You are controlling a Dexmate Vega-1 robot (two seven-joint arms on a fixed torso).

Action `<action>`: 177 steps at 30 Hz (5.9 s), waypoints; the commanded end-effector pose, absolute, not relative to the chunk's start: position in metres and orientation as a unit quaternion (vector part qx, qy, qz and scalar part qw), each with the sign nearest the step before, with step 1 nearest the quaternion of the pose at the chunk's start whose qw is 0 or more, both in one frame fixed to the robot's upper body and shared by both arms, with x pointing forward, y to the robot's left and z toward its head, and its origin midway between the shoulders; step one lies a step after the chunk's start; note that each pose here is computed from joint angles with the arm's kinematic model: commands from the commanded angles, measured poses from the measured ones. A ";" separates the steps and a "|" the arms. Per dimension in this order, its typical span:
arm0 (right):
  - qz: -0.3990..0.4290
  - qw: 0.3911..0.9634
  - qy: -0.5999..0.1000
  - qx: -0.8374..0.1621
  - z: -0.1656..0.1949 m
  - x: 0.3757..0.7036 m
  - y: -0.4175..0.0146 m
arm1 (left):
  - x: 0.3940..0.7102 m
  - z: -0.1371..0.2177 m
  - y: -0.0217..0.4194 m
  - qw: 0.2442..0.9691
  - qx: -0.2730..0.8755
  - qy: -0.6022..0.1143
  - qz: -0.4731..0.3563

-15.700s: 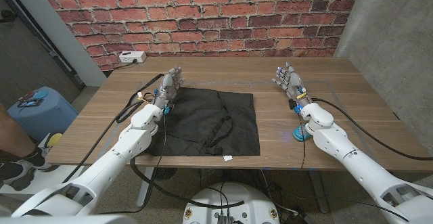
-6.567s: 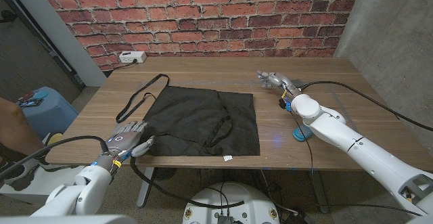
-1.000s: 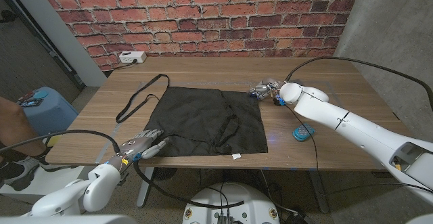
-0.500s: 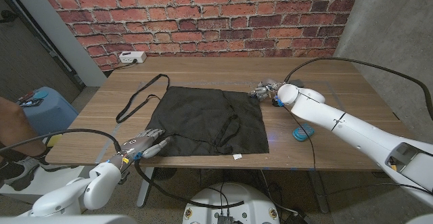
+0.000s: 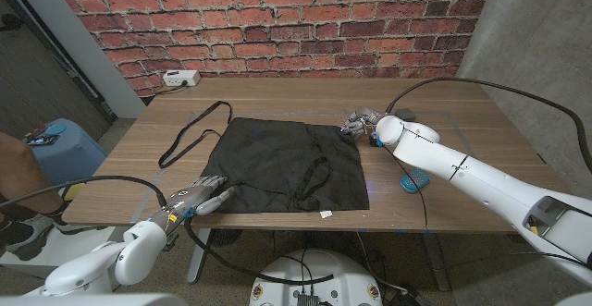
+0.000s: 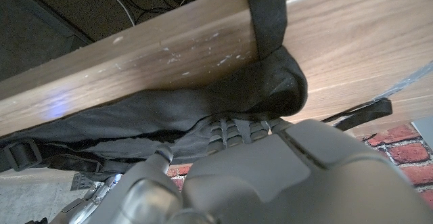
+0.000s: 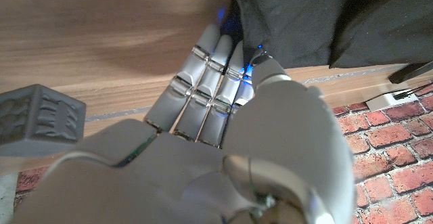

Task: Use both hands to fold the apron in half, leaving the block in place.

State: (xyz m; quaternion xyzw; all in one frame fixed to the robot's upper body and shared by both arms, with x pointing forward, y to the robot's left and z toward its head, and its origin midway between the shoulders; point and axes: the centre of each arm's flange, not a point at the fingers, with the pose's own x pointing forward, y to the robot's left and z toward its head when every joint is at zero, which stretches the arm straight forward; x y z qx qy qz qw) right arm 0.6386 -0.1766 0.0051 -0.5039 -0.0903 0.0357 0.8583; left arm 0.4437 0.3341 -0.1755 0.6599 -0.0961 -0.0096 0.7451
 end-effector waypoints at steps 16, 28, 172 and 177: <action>0.038 0.859 -0.117 -0.498 0.013 0.616 -0.161 | 0.442 -0.179 0.331 0.747 0.657 -0.095 -0.024; 0.042 0.857 -0.122 -0.499 0.018 0.607 -0.156 | 0.444 -0.180 0.332 0.747 0.657 -0.099 -0.028; 0.178 0.845 -0.248 -0.439 0.066 0.551 -0.076 | 0.453 -0.173 0.322 0.739 0.660 -0.111 -0.075; 0.183 0.843 -0.251 -0.438 0.067 0.551 -0.073 | 0.453 -0.173 0.323 0.739 0.660 -0.110 -0.076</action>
